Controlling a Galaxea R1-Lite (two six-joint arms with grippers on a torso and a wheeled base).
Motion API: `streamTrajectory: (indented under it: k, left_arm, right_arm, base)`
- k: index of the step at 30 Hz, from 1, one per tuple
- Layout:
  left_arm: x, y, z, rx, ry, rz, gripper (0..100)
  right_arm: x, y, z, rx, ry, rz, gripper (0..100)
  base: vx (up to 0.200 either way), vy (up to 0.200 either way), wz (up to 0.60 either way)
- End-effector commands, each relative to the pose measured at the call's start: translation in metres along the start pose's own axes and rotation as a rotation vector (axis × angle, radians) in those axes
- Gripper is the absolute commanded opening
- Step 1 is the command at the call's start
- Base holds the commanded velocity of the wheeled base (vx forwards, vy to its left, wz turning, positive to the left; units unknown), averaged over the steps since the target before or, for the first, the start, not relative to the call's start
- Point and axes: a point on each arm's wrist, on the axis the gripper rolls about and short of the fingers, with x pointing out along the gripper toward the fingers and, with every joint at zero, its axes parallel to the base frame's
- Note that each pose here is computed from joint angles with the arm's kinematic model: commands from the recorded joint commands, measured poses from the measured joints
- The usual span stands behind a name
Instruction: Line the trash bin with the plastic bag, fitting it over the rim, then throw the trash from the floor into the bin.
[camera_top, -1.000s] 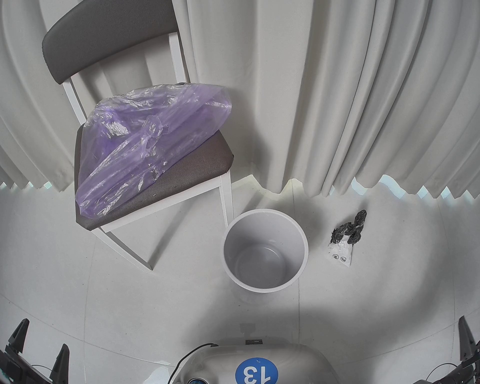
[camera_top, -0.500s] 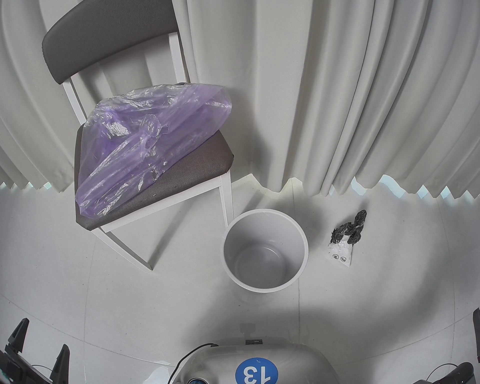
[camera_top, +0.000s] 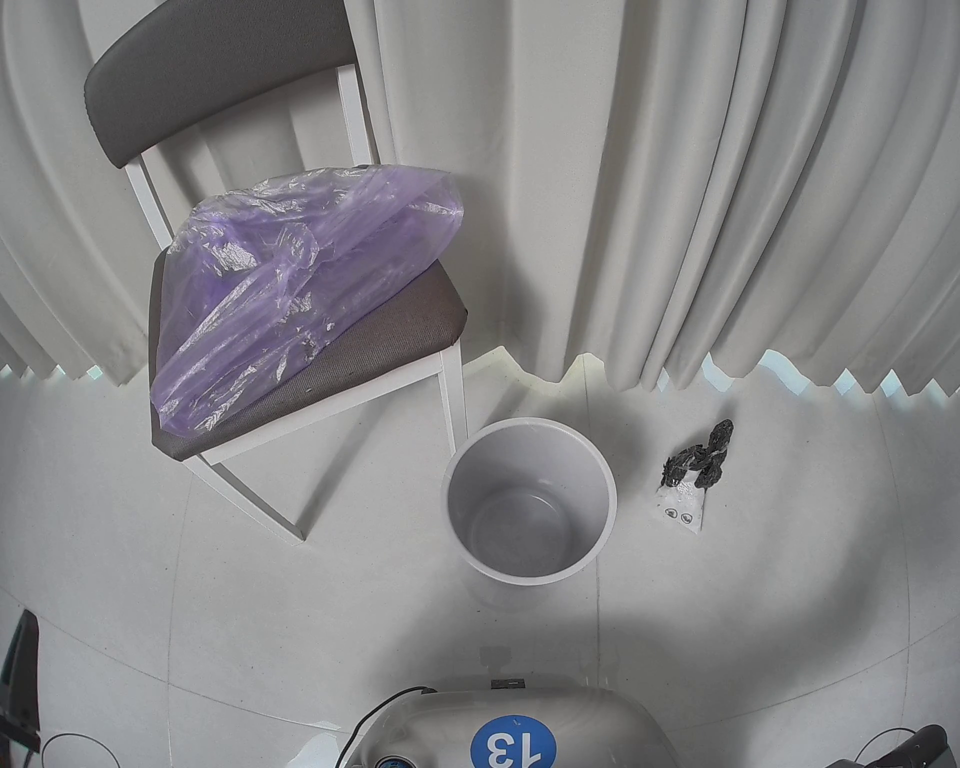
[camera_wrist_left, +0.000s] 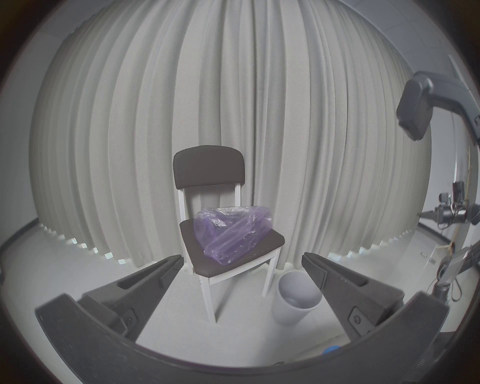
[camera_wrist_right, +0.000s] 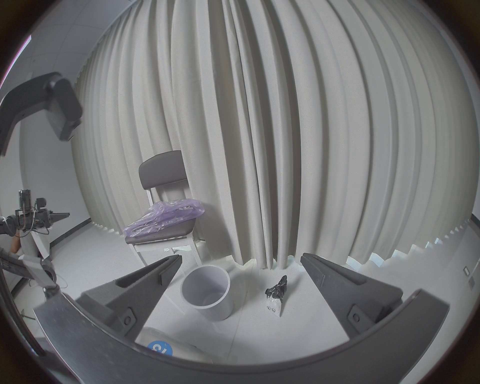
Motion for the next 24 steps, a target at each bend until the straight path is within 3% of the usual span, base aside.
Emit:
streamTrajectory:
  k: [1,6,8,12,15,18,24]
  left_arm:
    - [0.049,0.01,0.038,0.12,0.14,0.07,100]
    - [0.065,0.013,0.044,0.194,0.184,0.086,100]
    - [0.083,0.016,0.048,0.227,0.241,0.078,100]
    - [0.118,0.022,0.061,0.253,0.315,0.093,100]
    - [0.127,0.023,0.063,0.266,0.342,0.097,100]
    - [0.15,0.026,0.058,0.343,0.415,0.084,100]
    - [0.184,0.029,0.036,0.376,0.549,0.09,100]
  right_arm:
    - [0.036,-0.008,0.034,0.038,0.035,-0.032,100]
    - [0.05,-0.01,0.047,0.038,0.036,0.009,100]
    - [0.068,-0.011,0.066,0.029,0.016,0.073,100]
    - [0.091,-0.012,0.08,0.034,0.018,0.1,100]
    - [0.093,-0.012,0.078,0.044,0.026,0.101,100]
    - [0.096,-0.012,0.059,0.059,0.095,0.114,100]
    - [0.098,-0.012,0.061,0.065,0.079,0.112,100]
  base:
    - [0.0,0.0,0.0]
    - [0.0,0.0,0.0]
    - [0.0,0.0,0.0]
    - [0.0,0.0,0.0]
    - [0.0,0.0,0.0]
    - [0.0,0.0,0.0]
    - [0.0,0.0,0.0]
